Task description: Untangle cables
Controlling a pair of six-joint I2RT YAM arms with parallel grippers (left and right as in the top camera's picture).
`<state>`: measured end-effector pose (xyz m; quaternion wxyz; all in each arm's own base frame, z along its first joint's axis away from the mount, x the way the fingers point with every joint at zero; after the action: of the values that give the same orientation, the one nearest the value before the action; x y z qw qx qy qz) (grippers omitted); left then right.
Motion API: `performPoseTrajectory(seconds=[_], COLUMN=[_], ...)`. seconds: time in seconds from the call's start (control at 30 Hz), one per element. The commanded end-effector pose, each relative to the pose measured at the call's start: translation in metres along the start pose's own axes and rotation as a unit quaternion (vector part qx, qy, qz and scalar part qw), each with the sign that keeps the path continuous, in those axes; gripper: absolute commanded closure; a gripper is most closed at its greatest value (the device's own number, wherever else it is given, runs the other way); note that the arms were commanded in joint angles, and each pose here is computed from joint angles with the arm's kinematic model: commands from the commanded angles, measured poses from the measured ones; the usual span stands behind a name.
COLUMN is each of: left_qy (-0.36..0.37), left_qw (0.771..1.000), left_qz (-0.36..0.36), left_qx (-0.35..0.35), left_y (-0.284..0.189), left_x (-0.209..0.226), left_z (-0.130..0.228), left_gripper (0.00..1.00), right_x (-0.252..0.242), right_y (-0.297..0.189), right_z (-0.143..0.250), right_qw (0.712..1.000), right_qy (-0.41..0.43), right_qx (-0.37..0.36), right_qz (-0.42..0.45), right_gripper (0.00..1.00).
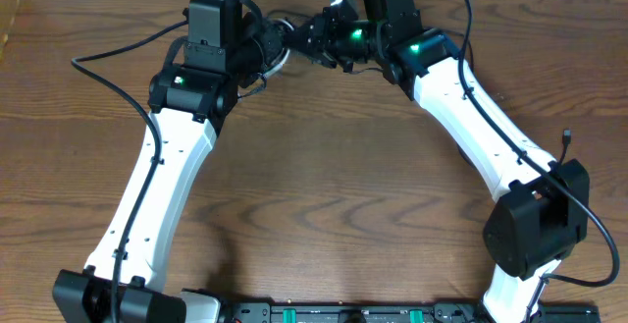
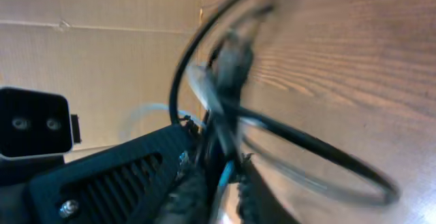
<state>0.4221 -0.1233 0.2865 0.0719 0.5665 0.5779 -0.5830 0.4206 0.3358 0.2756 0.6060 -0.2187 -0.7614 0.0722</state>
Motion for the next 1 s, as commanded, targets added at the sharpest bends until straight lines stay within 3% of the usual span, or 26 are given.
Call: performPoseTrajectory(seconds=[0.0, 0.43, 0.57, 0.7, 0.97], left_qy=[0.000, 0.139, 0.153, 0.204, 0.267], left_qw=[1.000, 0.989, 0.987, 0.978, 0.948], left_qz=[0.007, 0.002, 0.002, 0.033, 0.062], left_qx=[-0.007, -0.055, -0.054, 0.002, 0.162], left_y=[-0.001, -0.008, -0.009, -0.006, 0.023], left_x=[-0.004, 0.009, 0.011, 0.005, 0.024], left_z=[-0.004, -0.048, -0.051, -0.030, 0.032], left_gripper=[0.92, 0.92, 0.92, 0.92, 0.90], right_x=[-0.006, -0.086, -0.090, -0.098, -0.157], right_y=[0.010, -0.023, -0.027, -0.031, -0.081], right_z=[0.009, 0.014, 0.013, 0.022, 0.042], right_qw=[1.000, 0.985, 0.983, 0.975, 0.926], right_qy=[-0.002, -0.045, -0.069, -0.105, -0.136], right_qx=[0.020, 0.038, 0.045, 0.070, 0.146], right_qz=[0.001, 0.162, 0.167, 0.181, 0.322], right_gripper=[0.99, 0.99, 0.99, 0.99, 0.99])
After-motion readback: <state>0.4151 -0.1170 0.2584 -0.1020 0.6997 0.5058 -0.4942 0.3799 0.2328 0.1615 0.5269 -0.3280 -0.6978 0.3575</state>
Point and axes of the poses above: each gripper's point midway between its finger pads, its own y axis out along the fingers, its own x axis along the line the jaws close on, z = x × y, the point moved 2 cm from there along -y, back along the fingers, and after that the axes turned 5 degrees about -y, right-handed, at the moved point
